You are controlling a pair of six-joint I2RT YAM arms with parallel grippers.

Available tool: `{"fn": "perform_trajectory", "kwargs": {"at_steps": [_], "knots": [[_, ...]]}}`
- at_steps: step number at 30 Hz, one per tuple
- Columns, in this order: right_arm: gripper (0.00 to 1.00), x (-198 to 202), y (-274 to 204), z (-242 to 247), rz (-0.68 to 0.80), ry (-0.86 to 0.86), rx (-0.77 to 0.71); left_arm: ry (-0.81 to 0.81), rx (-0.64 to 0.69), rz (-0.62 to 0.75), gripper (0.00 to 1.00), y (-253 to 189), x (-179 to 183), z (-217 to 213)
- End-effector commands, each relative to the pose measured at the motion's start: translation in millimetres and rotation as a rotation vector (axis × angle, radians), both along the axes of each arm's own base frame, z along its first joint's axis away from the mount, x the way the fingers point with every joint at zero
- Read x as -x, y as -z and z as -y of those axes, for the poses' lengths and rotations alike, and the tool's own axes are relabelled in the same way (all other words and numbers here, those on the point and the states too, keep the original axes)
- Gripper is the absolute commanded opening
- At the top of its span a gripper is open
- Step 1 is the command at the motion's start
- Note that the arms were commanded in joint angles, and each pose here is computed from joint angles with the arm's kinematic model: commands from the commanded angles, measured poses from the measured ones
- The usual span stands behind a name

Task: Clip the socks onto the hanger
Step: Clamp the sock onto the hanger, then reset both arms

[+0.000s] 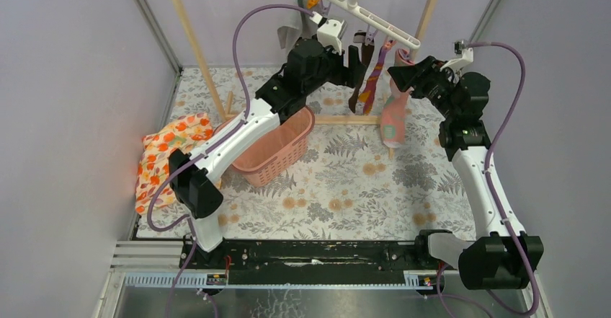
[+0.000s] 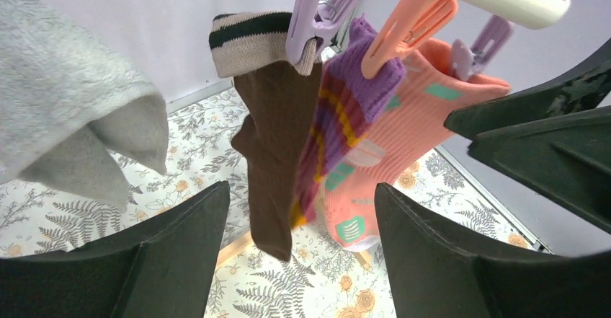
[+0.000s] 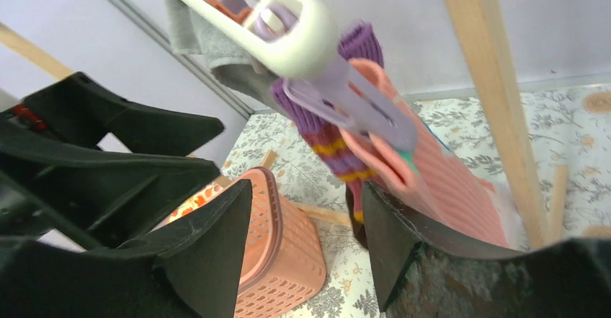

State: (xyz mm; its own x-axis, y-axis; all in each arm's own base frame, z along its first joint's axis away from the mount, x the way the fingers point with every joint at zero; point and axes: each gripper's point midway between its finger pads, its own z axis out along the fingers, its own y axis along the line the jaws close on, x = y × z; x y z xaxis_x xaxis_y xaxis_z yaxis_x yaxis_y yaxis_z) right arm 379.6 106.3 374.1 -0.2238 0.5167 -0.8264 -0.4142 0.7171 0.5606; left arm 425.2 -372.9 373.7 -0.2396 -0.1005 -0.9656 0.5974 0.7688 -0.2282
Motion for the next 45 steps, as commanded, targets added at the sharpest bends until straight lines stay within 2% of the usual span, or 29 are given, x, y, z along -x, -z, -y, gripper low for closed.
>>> {"fn": "perform_trajectory", "kwargs": {"at_steps": [1,9,14,17,19,21,23,24,29,30,32,33,34,35,36,37,38,39,40,41,42,43,45], "knots": [[0.64,-7.3,5.8,20.6,-0.015,0.082,0.027,-0.016,0.067,0.083,0.82,-35.6,1.1,-11.3],[0.62,9.4,-15.7,33.1,0.058,0.147,0.023,-0.086,0.056,0.074,0.91,-25.2,4.7,-34.7],[0.60,19.3,-25.7,32.8,0.087,0.148,0.020,-0.201,0.075,0.081,0.95,-23.9,12.6,-77.9],[0.55,23.1,-31.2,35.3,0.105,0.164,0.025,-0.283,0.083,0.093,0.98,-27.5,25.3,-114.5],[0.46,23.0,-31.6,35.2,0.101,0.163,0.028,-0.359,0.071,0.099,0.99,-25.4,33.8,-141.3],[0.31,22.8,-30.4,33.1,0.097,0.150,0.026,-0.438,0.062,0.105,0.99,-24.5,43.7,-167.0],[0.08,22.0,-29.1,29.7,0.093,0.129,0.015,-0.528,0.076,0.109,0.99,-25.8,53.7,-191.9],[0.00,20.9,-27.1,27.6,0.088,0.116,0.009,-0.562,0.093,0.106,0.99,-25.0,58.3,-201.0],[0.00,17.2,-13.9,12.7,0.061,0.021,-0.039,-0.661,0.135,0.032,0.99,1.8,72.0,-223.9],[0.03,16.5,-10.2,11.2,0.050,0.013,-0.050,-0.680,0.135,0.006,0.99,10.7,73.9,-227.2],[0.44,13.5,-1.9,12.9,0.022,0.026,-0.066,-0.716,0.130,-0.038,0.99,27.4,77.9,-233.8],[0.58,11.9,3.2,15.1,0.009,0.041,-0.070,-0.729,0.131,-0.054,0.99,34.5,80.2,-236.4],[0.64,11.6,7.0,16.1,0.003,0.049,-0.070,-0.735,0.133,-0.069,0.99,40.1,82.3,-237.9],[0.61,12.1,10.9,15.6,-0.004,0.045,-0.068,-0.736,0.133,-0.082,0.99,45.1,84.2,-238.5],[0.47,13.2,14.7,14.0,-0.011,0.034,-0.065,-0.728,0.136,-0.094,0.99,49.2,86.2,-237.5],[0.30,14.8,18.8,12.2,-0.020,0.023,-0.064,-0.715,0.139,-0.106,0.99,52.8,88.5,-235.8],[0.18,16.5,23.3,10.9,-0.029,0.014,-0.068,-0.698,0.142,-0.116,0.99,56.0,90.7,-233.5],[0.12,18.6,28.0,10.1,-0.038,0.011,-0.075,-0.685,0.146,-0.124,0.99,58.4,93.0,-232.2],[0.15,20.5,32.3,10.1,-0.043,0.013,-0.085,-0.675,0.151,-0.132,0.99,60.3,95.6,-231.4],[0.27,22.6,38.0,10.4,-0.054,0.016,-0.091,-0.668,0.154,-0.141,0.99,62.9,98.4,-231.2],[0.43,24.9,44.0,11.0,-0.065,0.022,-0.091,-0.664,0.155,-0.149,0.99,65.3,101.3,-232.0],[0.54,27.3,50.7,11.7,-0.077,0.027,-0.088,-0.661,0.157,-0.157,0.99,67.8,104.6,-233.0],[0.65,33.3,63.7,11.8,-0.101,0.030,-0.082,-0.658,0.158,-0.176,0.99,72.6,111.8,-236.0]]}}
